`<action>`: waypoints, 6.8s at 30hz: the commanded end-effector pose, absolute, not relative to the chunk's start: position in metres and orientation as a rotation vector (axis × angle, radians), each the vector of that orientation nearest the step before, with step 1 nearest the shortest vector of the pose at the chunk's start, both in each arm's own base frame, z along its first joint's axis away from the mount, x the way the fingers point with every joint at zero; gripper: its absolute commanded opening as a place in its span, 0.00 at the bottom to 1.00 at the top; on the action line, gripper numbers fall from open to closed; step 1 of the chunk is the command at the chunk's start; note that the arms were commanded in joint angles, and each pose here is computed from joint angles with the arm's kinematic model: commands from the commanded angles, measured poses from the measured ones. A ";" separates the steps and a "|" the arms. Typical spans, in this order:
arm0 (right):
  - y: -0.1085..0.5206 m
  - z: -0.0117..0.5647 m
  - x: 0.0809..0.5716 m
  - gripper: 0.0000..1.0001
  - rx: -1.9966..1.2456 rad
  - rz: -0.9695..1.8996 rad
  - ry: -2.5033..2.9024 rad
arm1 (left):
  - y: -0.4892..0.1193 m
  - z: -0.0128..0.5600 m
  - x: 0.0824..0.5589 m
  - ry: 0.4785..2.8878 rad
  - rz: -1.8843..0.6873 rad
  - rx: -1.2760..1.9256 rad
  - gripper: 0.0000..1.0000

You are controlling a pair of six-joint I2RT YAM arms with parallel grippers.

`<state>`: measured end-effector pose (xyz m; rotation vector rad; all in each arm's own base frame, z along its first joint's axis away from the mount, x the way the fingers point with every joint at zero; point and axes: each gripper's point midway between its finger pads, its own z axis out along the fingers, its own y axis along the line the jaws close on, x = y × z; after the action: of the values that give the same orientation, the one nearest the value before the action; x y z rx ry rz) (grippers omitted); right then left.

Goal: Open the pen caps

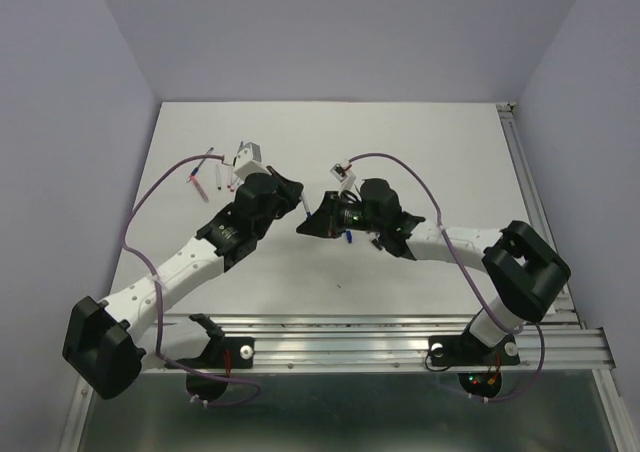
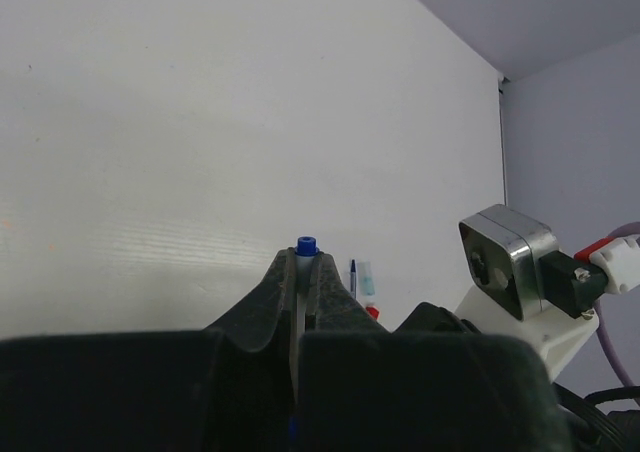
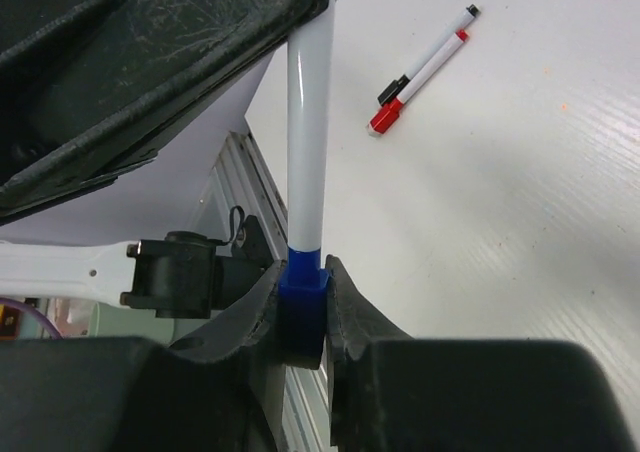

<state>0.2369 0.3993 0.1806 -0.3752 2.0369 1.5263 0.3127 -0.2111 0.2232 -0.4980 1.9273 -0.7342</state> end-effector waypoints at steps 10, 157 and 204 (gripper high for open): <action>0.389 0.180 0.119 0.01 -0.613 1.824 2.078 | -0.154 0.291 0.421 1.562 -0.450 -0.609 0.00; 0.251 0.135 0.246 1.00 -0.252 0.637 2.131 | -0.022 0.041 0.358 2.428 0.128 -0.662 0.73; 0.252 0.134 0.247 1.00 -0.234 0.642 2.141 | -0.020 0.003 0.342 2.542 0.327 -0.607 0.00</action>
<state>0.2396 0.2500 0.1255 -0.2622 2.1797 0.6245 0.3538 -0.0281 0.0186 -0.6133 2.4820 0.2517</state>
